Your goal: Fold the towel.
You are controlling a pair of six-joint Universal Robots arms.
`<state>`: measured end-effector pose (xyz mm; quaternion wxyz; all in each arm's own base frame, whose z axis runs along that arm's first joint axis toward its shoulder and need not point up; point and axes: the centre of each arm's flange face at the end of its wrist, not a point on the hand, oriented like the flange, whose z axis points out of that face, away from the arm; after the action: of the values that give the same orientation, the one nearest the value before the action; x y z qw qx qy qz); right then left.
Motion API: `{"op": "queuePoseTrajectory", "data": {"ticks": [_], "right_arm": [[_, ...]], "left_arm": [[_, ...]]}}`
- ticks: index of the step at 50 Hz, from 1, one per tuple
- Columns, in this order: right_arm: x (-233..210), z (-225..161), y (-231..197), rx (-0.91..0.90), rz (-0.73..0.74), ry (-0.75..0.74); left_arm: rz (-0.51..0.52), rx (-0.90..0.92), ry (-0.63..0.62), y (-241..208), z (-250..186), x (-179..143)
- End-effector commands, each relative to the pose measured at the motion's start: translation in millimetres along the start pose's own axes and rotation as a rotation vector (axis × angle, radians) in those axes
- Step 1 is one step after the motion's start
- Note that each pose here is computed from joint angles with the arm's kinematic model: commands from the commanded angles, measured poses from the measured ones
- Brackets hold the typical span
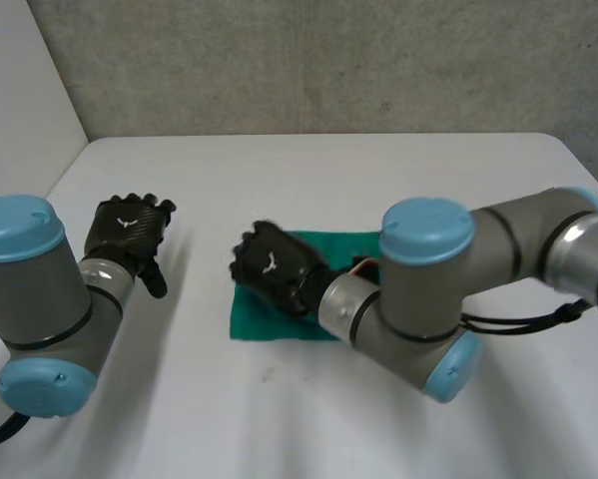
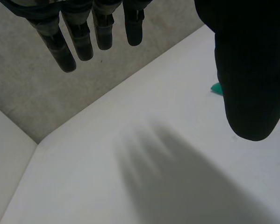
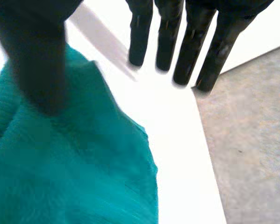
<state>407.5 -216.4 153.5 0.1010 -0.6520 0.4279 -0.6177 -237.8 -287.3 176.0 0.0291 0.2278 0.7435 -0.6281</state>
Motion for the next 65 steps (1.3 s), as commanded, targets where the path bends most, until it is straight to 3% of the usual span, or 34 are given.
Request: {"op": "queuePoseTrajectory", "data": {"ticks": [1, 4, 5, 12, 20, 31, 38, 39, 43, 47, 52, 56, 65], "right_arm": [[29, -7, 0, -0.065, 0.039, 0.113], [62, -23, 6, -0.104, 0.139, 0.213], [76, -37, 21, -0.145, 0.258, 0.26], [86, -81, 66, -0.298, 0.554, 0.319], [77, -118, 120, -0.496, 0.694, 0.326], [69, -118, 159, -0.567, 0.741, 0.347], [101, -99, 134, -0.453, 0.66, 0.4], [100, -86, 112, -0.4, 0.63, 0.37], [70, -46, 33, -0.24, 0.546, 0.207], [25, -24, -2, -0.17, 0.515, 0.069], [-3, -13, -18, -0.131, 0.476, 0.0], [-8, -9, -16, -0.133, 0.465, 0.009], [46, -22, -9, -0.16, 0.603, 0.288]], "left_arm": [[0.007, 0.033, 0.032, -9, -4, 11], [0.01, 0.068, 0.053, -19, -6, 20], [0.011, 0.087, 0.066, -24, -7, 25], [0.024, 0.161, 0.163, -42, -12, 66], [0.037, 0.169, 0.221, -40, -9, 94], [0.037, 0.137, 0.228, -33, -15, 94], [0.027, 0.138, 0.204, -39, -23, 81], [0.025, 0.136, 0.2, -39, -23, 79], [-0.003, 0.123, 0.157, -38, -20, 64], [-0.038, 0.116, 0.1, -40, -16, 50], [-0.08, 0.114, 0.048, -43, -12, 38], [-0.084, 0.124, 0.046, -46, -10, 37], [-0.102, 0.162, 0.072, -56, -6, 45]]}}
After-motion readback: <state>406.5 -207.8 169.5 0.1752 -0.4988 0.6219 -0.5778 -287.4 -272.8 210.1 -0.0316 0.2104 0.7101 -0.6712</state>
